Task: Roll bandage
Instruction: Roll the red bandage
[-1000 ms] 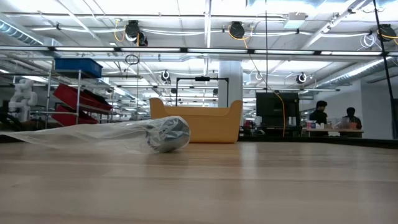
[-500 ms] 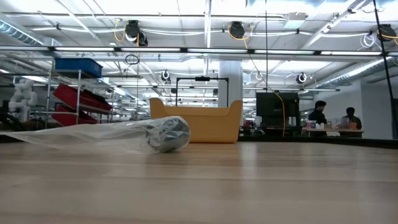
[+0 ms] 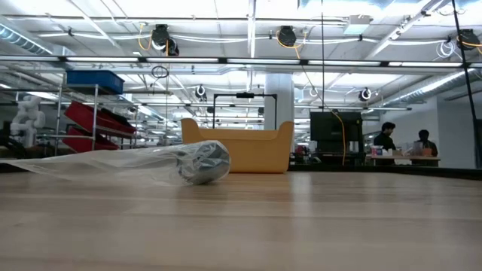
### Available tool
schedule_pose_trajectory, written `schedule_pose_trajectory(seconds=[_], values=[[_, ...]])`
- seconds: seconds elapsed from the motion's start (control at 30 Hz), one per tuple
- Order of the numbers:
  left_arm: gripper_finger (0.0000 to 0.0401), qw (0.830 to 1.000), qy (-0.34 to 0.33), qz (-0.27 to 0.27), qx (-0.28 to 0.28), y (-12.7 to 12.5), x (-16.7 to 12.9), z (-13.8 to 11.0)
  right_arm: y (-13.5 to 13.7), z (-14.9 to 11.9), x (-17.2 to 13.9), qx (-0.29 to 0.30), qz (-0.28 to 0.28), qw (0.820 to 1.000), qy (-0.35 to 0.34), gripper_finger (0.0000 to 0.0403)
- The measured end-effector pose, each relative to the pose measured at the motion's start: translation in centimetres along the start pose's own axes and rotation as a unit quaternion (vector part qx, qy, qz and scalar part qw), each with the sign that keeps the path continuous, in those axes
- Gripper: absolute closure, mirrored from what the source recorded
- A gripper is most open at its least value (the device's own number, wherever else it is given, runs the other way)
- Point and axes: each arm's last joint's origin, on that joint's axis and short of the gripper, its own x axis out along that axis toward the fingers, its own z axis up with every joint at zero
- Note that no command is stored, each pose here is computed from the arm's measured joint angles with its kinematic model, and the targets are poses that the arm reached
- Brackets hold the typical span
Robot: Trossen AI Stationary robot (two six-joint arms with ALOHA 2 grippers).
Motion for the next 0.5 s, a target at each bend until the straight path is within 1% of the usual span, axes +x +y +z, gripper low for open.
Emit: schedule_pose_trajectory(seconds=[0.07, 0.13, 0.17, 0.2, 0.23, 0.27, 0.3, 0.37, 0.43, 0.5], values=[[0.0239, 0.998, -0.031, 0.002, -0.055, 0.1, -0.3, 0.4, -0.2, 0.2, -0.2, -0.005, -0.002, 1.0, -0.004, 0.0362], [0.0239, 0.992, -0.037, 0.003, -0.119, 0.3, -0.2, 0.6, -0.3, 0.3, -0.3, -0.008, -0.005, 1.0, -0.004, 0.0362], [0.0239, 0.986, -0.026, 0.005, -0.164, 0.8, 0.0, 0.6, -0.3, 0.3, -0.3, -0.008, -0.006, 1.0, -0.004, 0.0362], [0.0239, 0.977, -0.003, 0.011, -0.213, 1.3, 0.5, 0.5, -0.3, 0.3, -0.3, -0.008, -0.006, 1.0, -0.005, 0.0362], [0.0239, 0.968, 0.017, 0.017, -0.251, 1.8, 0.9, 0.3, -0.3, 0.3, -0.4, -0.008, -0.006, 1.0, -0.005, 0.0362], [0.0239, 0.963, 0.035, 0.019, -0.267, 2.1, 1.3, 0.2, -0.3, 0.3, -0.4, -0.009, -0.006, 1.0, -0.004, 0.0362], [0.0239, 0.961, 0.049, 0.016, -0.27, 2.2, 1.6, 0.1, -0.3, 0.3, -0.4, -0.01, -0.006, 1.0, -0.002, 0.0362], [0.0239, 0.96, 0.066, -0.002, -0.273, 1.5, 2.1, 0.0, -0.3, 0.2, -0.4, -0.012, -0.005, 1.0, 0.002, 0.0362], [0.0239, 0.958, 0.057, -0.038, -0.278, 0.4, 2.5, 0.1, -0.4, 0.1, -0.4, -0.017, -0.01, 1.0, 0.009, 0.0362], [0.0239, 0.951, 0.028, -0.075, -0.299, 0.1, 2.9, 0.3, -0.5, 0.0, -0.6, -0.021, -0.026, 0.999, 0.019, 0.0362]])
